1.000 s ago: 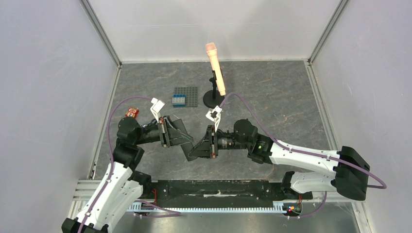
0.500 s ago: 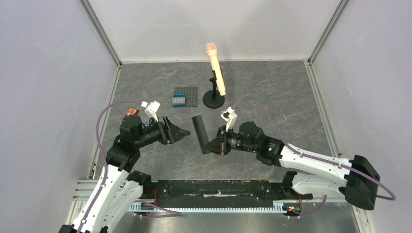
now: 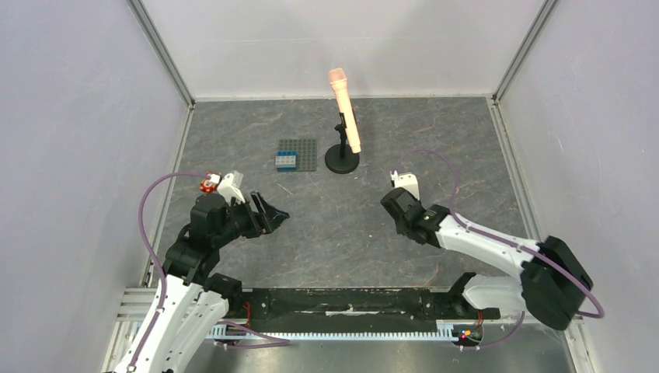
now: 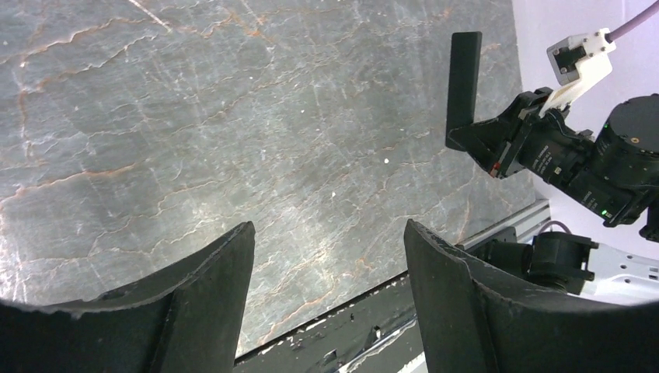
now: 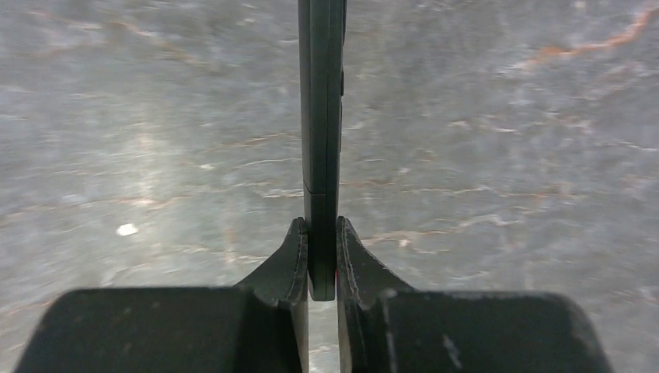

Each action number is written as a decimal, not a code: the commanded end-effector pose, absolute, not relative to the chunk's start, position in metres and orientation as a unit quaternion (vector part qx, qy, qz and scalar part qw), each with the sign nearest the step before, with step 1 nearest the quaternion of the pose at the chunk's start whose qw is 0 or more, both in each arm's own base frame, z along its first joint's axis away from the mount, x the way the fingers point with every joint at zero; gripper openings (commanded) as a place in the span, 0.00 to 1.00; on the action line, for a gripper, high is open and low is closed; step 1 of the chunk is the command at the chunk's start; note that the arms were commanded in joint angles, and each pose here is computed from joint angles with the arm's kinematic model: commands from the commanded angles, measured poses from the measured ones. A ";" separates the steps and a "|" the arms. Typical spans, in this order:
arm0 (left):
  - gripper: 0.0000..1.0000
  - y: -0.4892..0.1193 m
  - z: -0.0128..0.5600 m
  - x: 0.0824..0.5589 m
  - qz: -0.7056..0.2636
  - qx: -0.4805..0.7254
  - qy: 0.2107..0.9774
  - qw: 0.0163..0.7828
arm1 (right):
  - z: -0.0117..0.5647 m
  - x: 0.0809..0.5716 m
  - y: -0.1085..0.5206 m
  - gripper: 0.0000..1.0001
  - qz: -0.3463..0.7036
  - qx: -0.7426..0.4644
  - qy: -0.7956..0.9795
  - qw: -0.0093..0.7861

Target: Load the batteries into the remote control

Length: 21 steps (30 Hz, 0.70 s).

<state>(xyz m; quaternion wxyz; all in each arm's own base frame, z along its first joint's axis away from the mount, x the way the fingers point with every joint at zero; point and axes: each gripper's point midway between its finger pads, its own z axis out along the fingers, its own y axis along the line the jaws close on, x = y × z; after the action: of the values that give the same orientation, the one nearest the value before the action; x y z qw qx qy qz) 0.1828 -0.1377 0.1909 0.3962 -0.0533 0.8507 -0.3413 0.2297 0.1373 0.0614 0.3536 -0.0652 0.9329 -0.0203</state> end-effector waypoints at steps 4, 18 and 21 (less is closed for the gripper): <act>0.76 -0.128 0.197 0.185 -0.316 -0.066 0.854 0.408 | 0.070 0.251 0.104 0.07 -0.167 -0.098 0.916 0.351; 0.74 -0.130 0.206 0.188 -0.322 -0.087 0.857 0.393 | 0.039 0.245 0.134 0.35 -0.116 -0.153 0.939 0.284; 0.75 -0.127 0.209 0.187 -0.315 -0.096 0.859 0.392 | 0.046 0.243 0.148 0.42 -0.071 -0.152 0.942 0.291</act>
<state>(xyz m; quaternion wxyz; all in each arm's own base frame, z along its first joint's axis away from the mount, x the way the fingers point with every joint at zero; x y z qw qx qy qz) 0.1842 -0.1297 0.1871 0.3754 -0.0788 0.8693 -0.3118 0.2335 0.1199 0.0262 0.2635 -0.1558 0.9416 -0.1402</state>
